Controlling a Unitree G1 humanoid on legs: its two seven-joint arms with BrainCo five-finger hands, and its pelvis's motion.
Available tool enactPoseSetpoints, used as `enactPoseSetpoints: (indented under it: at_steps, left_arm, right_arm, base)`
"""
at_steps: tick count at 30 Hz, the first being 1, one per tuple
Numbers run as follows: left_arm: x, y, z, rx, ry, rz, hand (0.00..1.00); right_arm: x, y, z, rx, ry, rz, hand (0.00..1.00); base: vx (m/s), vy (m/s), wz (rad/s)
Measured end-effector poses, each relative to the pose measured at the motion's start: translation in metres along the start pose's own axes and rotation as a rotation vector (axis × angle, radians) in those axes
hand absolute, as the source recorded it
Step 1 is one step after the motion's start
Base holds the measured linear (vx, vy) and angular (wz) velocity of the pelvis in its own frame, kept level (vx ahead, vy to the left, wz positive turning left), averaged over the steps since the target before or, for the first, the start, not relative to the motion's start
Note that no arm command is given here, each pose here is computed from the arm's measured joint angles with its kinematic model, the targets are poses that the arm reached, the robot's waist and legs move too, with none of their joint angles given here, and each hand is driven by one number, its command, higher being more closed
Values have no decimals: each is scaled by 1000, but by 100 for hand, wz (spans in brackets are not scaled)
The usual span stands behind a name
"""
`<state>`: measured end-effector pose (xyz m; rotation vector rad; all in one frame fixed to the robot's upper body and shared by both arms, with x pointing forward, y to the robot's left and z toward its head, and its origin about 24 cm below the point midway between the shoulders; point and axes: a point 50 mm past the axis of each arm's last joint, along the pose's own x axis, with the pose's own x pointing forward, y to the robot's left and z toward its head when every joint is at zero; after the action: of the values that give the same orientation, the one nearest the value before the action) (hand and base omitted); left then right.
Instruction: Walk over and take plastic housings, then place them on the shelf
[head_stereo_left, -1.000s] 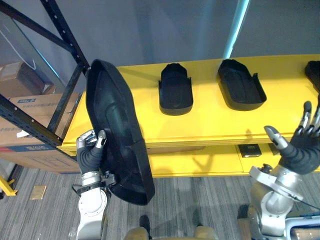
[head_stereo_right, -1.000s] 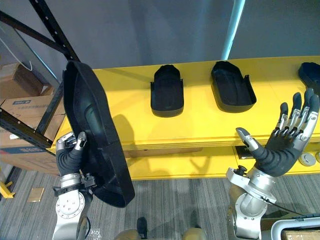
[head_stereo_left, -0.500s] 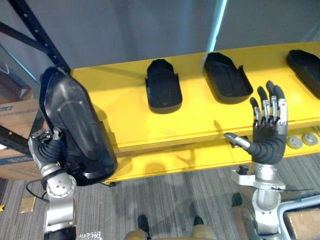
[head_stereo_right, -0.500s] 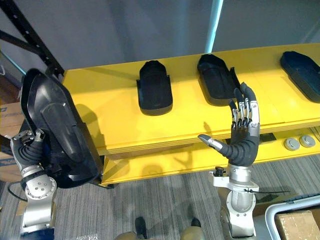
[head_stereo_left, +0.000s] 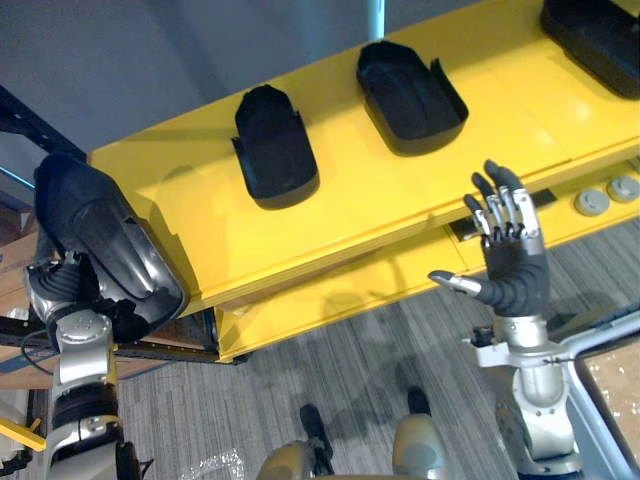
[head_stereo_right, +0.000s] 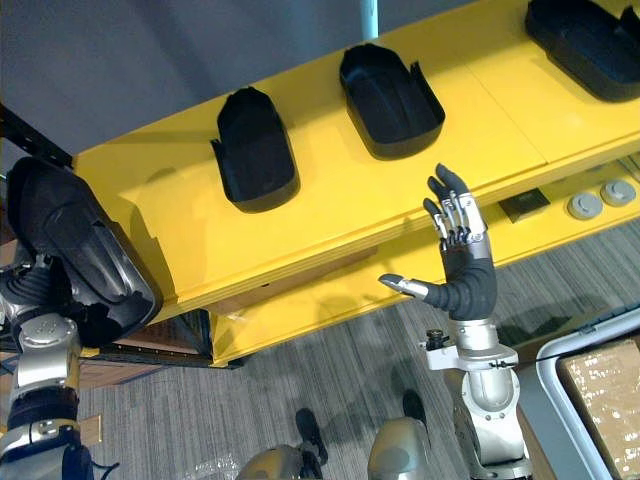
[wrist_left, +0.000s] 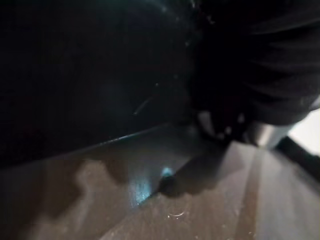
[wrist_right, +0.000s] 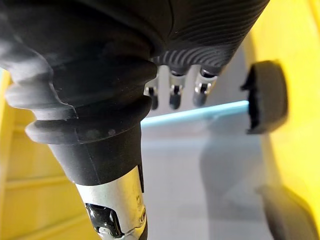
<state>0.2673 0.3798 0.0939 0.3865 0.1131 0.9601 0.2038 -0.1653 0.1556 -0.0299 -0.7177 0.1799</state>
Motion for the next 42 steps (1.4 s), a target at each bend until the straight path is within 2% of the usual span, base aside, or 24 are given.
enactPoseSetpoints:
  at_steps: [6,14,24,25,33,37,39,42]
  left_arm:
    - [14,15,6,68,5,-53,100]
    - [18,11,15,89,3,-150,100]
    - [22,19,14,85,28,-155,100]
    - [22,20,12,88,38,-148,0]
    - [25,28,18,50,41,-7,0]
    - [27,36,29,-70,12,167,0]
    - [30,44,49,-166,-71,316,0]
    - [32,62,88,-297,-228,460,0]
  right_arm:
    - [7,7,1,15,-8,42,0]
    - [10,8,16,18,-73,30,0]
    - [10,10,24,40,-106,45,0]
    - [10,10,24,40,-106,45,0]
    - [9,10,29,44,-135,39,0]
    - [7,9,28,46,-125,10,0]
    - [6,9,28,50,-124,2,0]
    - [3,8,26,51,-127,-3,0]
  base:
    - [-13,-26,-13]
    - [2,-18,-5]
    - [-2,-10,0]
    - [0,0,0]
    - [5,-4,2]
    - [8,-7,-5]
    - [0,0,0]
    - [0,2,-3]
